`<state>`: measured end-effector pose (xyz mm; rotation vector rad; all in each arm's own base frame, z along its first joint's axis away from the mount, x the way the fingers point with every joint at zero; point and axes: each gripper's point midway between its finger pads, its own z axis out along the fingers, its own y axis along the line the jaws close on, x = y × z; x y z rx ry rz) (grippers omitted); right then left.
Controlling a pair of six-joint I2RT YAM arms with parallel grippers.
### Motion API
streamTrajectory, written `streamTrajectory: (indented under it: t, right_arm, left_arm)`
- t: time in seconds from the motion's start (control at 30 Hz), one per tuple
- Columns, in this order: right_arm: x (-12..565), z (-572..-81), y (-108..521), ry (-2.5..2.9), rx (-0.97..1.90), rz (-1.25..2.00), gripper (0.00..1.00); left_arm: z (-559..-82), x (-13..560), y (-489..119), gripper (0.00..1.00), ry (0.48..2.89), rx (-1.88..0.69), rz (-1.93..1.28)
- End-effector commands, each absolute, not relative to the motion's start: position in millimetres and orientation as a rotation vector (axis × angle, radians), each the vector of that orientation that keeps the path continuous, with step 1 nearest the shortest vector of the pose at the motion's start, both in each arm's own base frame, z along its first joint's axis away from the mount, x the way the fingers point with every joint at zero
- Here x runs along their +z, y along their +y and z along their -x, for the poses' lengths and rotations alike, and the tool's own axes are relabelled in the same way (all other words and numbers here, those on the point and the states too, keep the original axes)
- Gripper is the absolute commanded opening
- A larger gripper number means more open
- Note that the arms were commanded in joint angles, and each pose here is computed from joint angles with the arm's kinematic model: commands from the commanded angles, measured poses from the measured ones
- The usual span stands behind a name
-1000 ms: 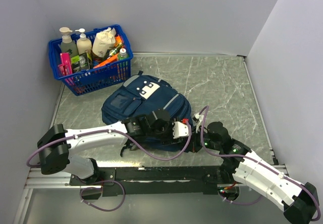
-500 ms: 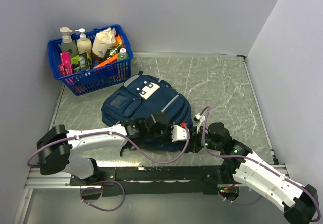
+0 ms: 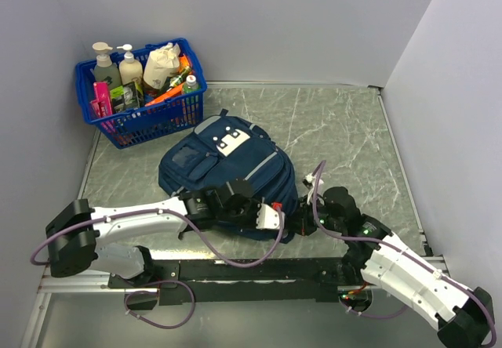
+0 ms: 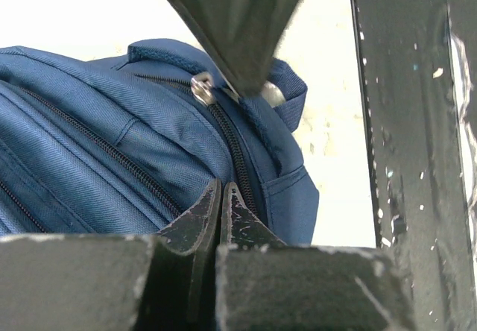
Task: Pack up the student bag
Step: Zip the student bag at the center of the board.
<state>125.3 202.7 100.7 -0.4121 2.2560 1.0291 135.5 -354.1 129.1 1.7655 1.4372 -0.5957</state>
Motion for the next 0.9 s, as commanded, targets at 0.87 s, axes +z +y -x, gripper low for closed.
streamTrajectory:
  t: [0.87]
  right_arm:
    - [145.2,-213.4,156.6,2.086,0.714,-0.009,0.00]
  left_arm:
    - [-113.4,69.1,-193.9,0.01,1.688,-0.347,-2.075]
